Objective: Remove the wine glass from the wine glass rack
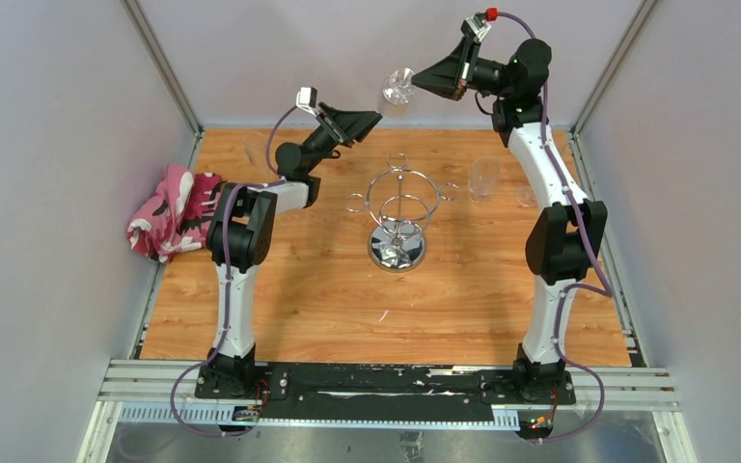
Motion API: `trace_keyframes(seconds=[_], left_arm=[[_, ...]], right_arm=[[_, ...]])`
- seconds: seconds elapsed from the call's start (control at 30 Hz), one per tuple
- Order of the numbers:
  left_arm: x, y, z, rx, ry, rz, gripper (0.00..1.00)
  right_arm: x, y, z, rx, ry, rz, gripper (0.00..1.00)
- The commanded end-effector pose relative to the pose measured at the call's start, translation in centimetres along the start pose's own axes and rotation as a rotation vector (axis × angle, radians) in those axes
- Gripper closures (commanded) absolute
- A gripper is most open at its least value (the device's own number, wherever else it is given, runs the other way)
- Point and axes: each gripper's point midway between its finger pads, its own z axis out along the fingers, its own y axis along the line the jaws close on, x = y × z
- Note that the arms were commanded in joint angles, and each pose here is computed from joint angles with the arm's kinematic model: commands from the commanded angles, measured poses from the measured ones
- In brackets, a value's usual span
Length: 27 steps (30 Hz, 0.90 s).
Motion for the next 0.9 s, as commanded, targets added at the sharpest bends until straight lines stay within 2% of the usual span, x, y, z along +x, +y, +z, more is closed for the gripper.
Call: trace_keyframes(seconds=[0.0,0.33,0.87], left_arm=[[-0.1,-2.4,0.7,0.076,-0.002,0.049,0.48],[0.0,-4.5,1.3,0.108,0.005,0.058,0.49],[1.4,-11.5,1.9,0.194,0.043,0.136,0.53]], right_arm=[[1.4,3.6,0.8,-0.063,0.025,-0.089,1.00],[2.3,2.8,1.6,-0.087,0.041,-0.058,1.00],[2.9,0.4,1.9,-0.122,0.043,0.021,1.00]])
